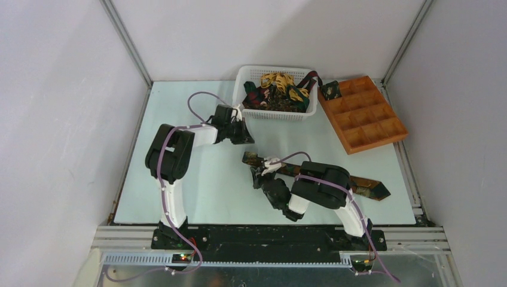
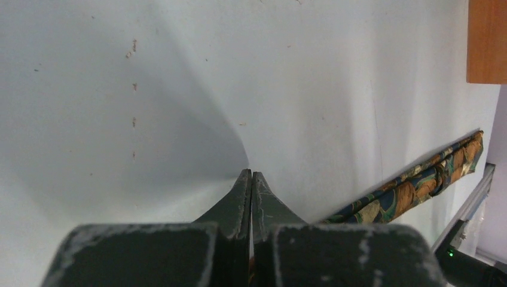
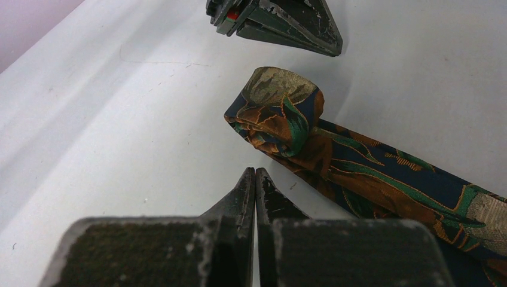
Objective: Roll the ties
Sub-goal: Roll the tie at the center of the board.
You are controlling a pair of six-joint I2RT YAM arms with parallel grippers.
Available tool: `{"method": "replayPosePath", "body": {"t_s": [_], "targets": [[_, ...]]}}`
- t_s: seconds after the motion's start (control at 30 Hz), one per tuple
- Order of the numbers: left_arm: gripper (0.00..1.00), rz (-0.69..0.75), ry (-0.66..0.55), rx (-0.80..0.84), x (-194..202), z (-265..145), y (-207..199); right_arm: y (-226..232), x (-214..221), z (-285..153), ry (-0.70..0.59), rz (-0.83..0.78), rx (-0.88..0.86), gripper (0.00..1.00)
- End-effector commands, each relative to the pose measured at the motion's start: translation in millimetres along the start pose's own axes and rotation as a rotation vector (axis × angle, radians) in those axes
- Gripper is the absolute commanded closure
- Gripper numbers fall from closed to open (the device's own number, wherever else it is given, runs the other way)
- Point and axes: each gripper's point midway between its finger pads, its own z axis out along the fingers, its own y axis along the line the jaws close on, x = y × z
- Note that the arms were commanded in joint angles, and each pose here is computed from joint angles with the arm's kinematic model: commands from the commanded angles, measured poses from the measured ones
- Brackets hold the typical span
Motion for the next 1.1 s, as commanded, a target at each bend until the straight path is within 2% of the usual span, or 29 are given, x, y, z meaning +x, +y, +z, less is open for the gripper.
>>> {"method": "replayPosePath", "body": {"t_s": [0.0, 1.07], "targets": [[1.00, -0.003, 0.019, 0.052, 3, -5, -15, 1, -11, 5, -0.057, 0.032, 0.022, 1.00], [1.00, -0.015, 0.052, 0.062, 18, 0, -15, -3, -9, 24, -0.085, 0.073, 0.053, 1.00]]}}
